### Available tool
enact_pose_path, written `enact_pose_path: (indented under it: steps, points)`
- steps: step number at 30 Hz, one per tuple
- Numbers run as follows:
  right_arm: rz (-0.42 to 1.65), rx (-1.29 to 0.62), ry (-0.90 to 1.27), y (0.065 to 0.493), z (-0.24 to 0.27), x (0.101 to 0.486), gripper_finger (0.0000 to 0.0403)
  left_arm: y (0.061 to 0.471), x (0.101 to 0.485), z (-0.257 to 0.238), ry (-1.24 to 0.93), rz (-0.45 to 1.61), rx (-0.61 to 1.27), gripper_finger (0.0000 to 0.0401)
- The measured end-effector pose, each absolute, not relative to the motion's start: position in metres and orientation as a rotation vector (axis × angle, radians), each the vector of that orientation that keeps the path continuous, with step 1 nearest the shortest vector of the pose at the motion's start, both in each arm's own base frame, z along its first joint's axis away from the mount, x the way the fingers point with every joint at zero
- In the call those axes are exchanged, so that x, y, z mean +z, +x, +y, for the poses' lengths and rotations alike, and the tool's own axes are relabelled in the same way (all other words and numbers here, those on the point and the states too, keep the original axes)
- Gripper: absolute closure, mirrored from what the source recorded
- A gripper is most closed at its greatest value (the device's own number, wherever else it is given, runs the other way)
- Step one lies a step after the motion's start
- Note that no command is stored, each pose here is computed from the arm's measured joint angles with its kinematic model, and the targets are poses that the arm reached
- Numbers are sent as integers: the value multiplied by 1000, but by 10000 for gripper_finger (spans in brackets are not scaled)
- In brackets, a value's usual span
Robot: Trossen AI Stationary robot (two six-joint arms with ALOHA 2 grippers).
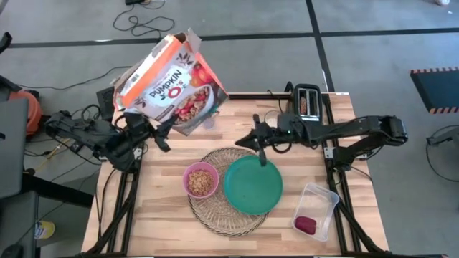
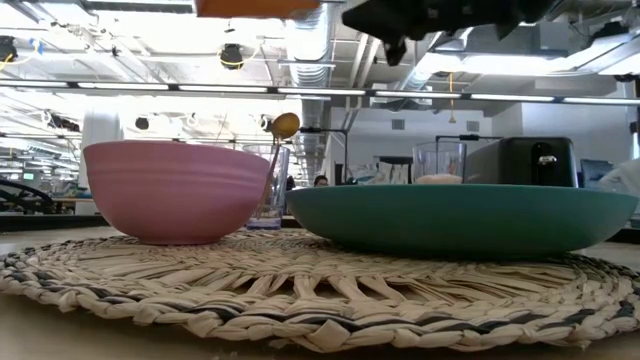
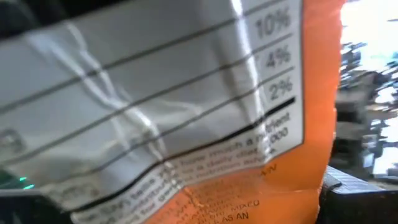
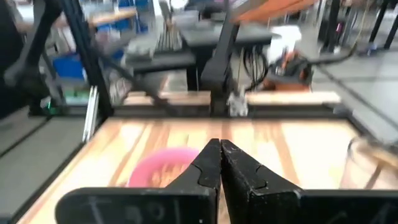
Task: Arrange a breakfast setting
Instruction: Pour the cereal into the pink bowl from the cereal box
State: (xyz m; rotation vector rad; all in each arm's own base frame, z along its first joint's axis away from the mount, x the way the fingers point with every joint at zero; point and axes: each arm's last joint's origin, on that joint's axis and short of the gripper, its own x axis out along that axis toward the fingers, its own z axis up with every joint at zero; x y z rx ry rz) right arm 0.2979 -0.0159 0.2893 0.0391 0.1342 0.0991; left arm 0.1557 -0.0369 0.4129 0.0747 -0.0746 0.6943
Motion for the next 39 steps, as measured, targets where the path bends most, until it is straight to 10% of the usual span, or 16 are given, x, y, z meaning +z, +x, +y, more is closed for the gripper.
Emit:
enact_pose_path:
  steps: [13, 39]
  points:
    - [407, 193, -25, 277, 70, 264, 370, 146, 391, -26, 124, 88, 1116, 190]
    - [452, 187, -47, 255, 128, 226, 370, 148, 271, 14, -147, 338, 1381, 190]
